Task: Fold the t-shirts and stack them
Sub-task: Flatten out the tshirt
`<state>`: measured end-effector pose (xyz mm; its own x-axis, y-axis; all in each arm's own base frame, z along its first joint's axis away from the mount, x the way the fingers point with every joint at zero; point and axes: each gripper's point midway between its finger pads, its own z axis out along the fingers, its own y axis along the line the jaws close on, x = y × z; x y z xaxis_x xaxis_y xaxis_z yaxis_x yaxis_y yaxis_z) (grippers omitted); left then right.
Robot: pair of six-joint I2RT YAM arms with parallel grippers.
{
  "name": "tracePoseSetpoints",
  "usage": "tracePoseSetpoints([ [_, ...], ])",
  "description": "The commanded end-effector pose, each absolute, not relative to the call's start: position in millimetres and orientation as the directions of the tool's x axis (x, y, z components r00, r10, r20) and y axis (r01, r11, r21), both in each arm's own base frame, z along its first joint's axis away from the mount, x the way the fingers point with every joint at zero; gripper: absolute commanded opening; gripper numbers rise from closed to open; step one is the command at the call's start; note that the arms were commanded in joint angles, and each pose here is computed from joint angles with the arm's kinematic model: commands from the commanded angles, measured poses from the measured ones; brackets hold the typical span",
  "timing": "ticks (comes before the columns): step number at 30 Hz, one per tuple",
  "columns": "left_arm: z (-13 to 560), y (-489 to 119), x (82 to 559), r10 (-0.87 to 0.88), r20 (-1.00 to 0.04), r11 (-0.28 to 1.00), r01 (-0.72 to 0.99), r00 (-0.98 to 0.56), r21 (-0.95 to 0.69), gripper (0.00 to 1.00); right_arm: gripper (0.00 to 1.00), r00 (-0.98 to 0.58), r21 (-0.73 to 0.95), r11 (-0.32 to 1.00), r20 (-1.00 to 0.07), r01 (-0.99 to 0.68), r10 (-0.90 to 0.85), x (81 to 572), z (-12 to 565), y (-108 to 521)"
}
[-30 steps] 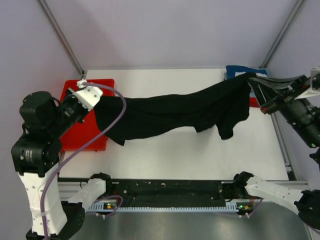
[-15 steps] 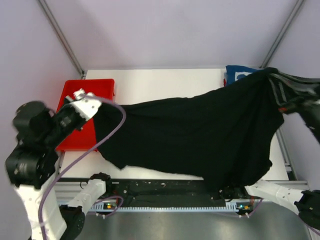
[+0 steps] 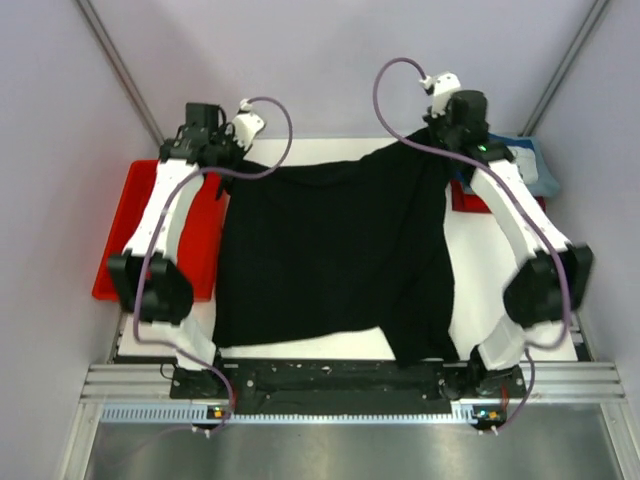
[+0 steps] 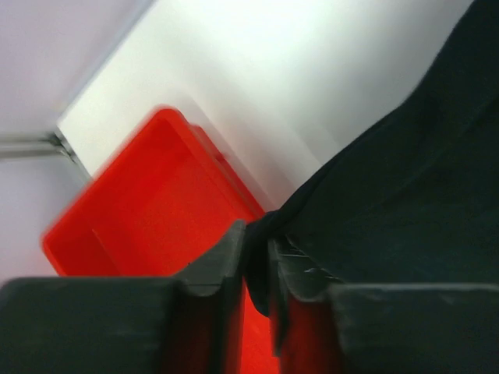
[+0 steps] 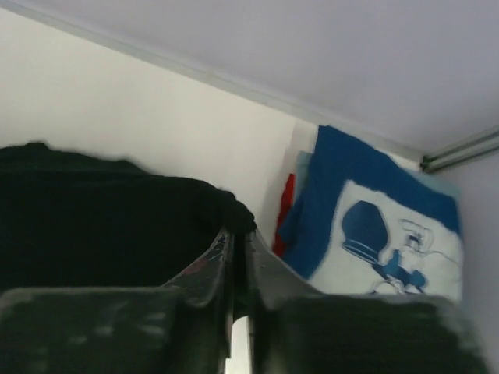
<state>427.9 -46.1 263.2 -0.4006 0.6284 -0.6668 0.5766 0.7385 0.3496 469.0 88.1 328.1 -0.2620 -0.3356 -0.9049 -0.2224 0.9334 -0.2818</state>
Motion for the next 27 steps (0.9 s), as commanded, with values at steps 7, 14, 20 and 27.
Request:
tracePoseSetpoints([
  [7, 264, -45, 529, 0.582, -0.682, 0.798, 0.472, -0.442, 0.375, 0.6, 0.69, -0.504, -0.283, 0.958, -0.822, -0.043, -0.266, 531, 285, 66],
  [14, 225, -93, 403, 0.761, -0.603, 0.512, 0.792, -0.238, 0.332, 0.6, 0.69, -0.59, -0.017, 1.0, -0.808, 0.014, -0.006, 423, 246, 69],
  [20, 164, -94, 273, 0.846, -0.499, 0.305, 0.938, -0.189, 0.162, 0.61, 0.73, -0.67, 0.166, 0.975, -0.709, 0.148, 0.222, 333, 181, 66],
  [27, 85, -60, 187, 0.912, -0.353, 0.249, 0.966, -0.209, 0.07, 0.65, 0.69, -0.696, 0.248, 0.898, -0.569, 0.363, 0.439, 254, 101, 54],
])
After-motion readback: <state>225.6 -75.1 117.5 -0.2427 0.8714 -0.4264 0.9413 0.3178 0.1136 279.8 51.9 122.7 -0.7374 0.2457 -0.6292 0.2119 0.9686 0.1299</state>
